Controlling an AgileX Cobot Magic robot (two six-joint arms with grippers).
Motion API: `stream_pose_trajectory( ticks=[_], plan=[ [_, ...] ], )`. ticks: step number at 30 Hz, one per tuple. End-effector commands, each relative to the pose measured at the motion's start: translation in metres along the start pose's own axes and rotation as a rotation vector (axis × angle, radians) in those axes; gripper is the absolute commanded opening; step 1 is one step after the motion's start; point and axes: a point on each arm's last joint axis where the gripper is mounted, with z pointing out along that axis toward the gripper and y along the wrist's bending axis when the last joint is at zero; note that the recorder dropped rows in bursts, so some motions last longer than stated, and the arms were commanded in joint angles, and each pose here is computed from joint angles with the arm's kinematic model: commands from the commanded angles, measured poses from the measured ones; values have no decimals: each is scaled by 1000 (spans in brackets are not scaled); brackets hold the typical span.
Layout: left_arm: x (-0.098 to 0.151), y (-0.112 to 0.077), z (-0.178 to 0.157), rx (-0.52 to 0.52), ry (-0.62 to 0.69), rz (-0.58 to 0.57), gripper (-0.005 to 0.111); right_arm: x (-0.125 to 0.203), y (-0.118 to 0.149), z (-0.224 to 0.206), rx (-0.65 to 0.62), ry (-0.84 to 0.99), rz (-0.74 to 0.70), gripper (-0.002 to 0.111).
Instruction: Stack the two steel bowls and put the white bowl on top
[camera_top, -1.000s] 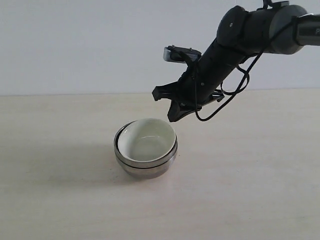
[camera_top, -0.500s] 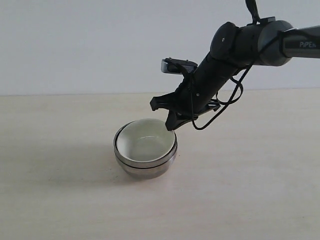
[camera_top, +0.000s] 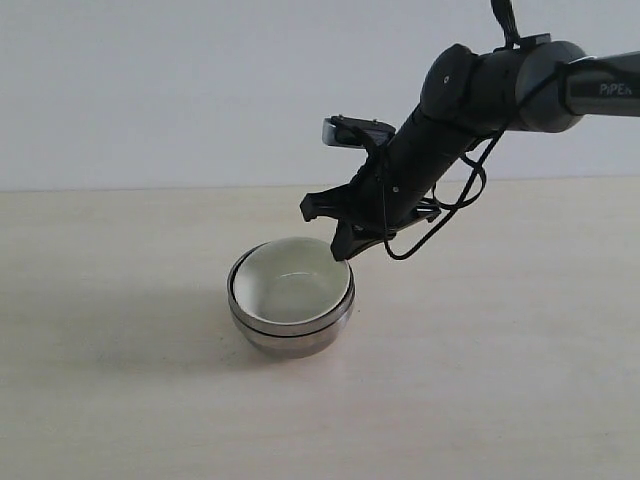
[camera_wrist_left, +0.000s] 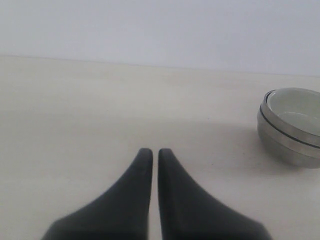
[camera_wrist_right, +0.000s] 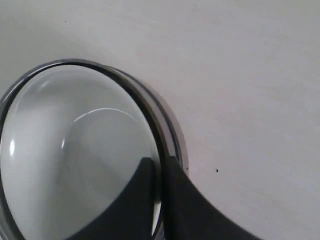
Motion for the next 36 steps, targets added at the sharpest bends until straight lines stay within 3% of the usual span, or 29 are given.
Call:
stream_pose_trajectory(
  ticks=[1,11,17,22,36],
  plan=[
    [1,0,0,-3,-2,0,4,2,1,0,-8,9,3,0],
    [1,0,0,-3,-2,0,4,-8,26,-62,-15,-111,-51,0],
    [1,0,0,-3,-2,0,4,9,36,-105,31,-265,-52,0],
    [1,0,0,-3,-2,0,4,45,36,-120,71,-336,-29,0],
    [1,0,0,-3,-2,0,4,189,21,-144,190,-571,87,0]
  ],
)
